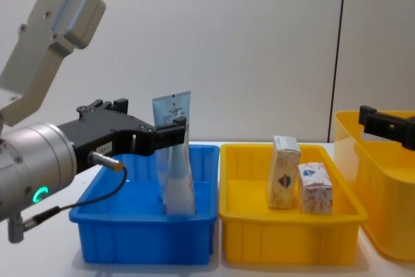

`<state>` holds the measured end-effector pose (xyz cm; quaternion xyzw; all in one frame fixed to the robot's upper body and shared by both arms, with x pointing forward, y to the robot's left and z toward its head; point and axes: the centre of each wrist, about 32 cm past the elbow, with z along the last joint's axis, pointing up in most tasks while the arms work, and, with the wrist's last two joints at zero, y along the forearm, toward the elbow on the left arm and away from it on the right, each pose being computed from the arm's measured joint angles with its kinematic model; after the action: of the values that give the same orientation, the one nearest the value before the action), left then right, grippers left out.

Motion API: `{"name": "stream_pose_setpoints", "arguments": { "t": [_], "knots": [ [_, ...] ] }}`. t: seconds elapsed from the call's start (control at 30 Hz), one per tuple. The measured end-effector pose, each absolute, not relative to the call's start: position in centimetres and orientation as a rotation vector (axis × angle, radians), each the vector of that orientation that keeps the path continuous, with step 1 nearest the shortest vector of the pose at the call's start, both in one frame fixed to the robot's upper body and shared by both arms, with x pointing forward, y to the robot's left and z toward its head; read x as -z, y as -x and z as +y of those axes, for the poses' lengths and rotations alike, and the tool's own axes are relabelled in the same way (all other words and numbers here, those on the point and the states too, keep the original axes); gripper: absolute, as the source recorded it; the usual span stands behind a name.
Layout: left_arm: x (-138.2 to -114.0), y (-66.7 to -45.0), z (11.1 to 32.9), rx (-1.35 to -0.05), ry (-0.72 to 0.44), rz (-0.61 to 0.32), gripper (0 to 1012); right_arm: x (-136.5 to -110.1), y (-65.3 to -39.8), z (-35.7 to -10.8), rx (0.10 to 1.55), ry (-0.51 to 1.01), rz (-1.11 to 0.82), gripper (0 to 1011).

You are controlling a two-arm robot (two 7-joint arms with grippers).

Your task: Bimanual collaborative sorting of washing and personal care products

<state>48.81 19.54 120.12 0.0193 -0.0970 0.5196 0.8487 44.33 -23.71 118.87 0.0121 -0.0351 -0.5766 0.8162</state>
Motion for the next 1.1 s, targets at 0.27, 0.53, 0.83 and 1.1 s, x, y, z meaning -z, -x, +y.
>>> {"name": "stream_pose_setpoints", "arguments": {
  "t": [0.27,0.53,0.83,1.1],
  "knots": [
    [-119.5,-46.9,19.2,-1.123,-0.003,-0.151,1001,-118.9,-44.3,-23.7,1.229,-0.026,-0.075,1003],
    [-118.7,-44.2,19.0,-1.17,0.064,-0.109,1001,-118.9,-44.3,-23.7,1.23,-0.026,-0.075,1003],
    [-118.3,-42.9,18.8,-1.158,0.103,-0.065,1001,-118.9,-44.3,-23.7,1.23,-0.026,-0.075,1003],
    [-118.1,-43.5,18.6,-1.092,0.103,-0.036,1001,-118.9,-44.3,-23.7,1.23,-0.026,-0.075,1003]
  ]
}}
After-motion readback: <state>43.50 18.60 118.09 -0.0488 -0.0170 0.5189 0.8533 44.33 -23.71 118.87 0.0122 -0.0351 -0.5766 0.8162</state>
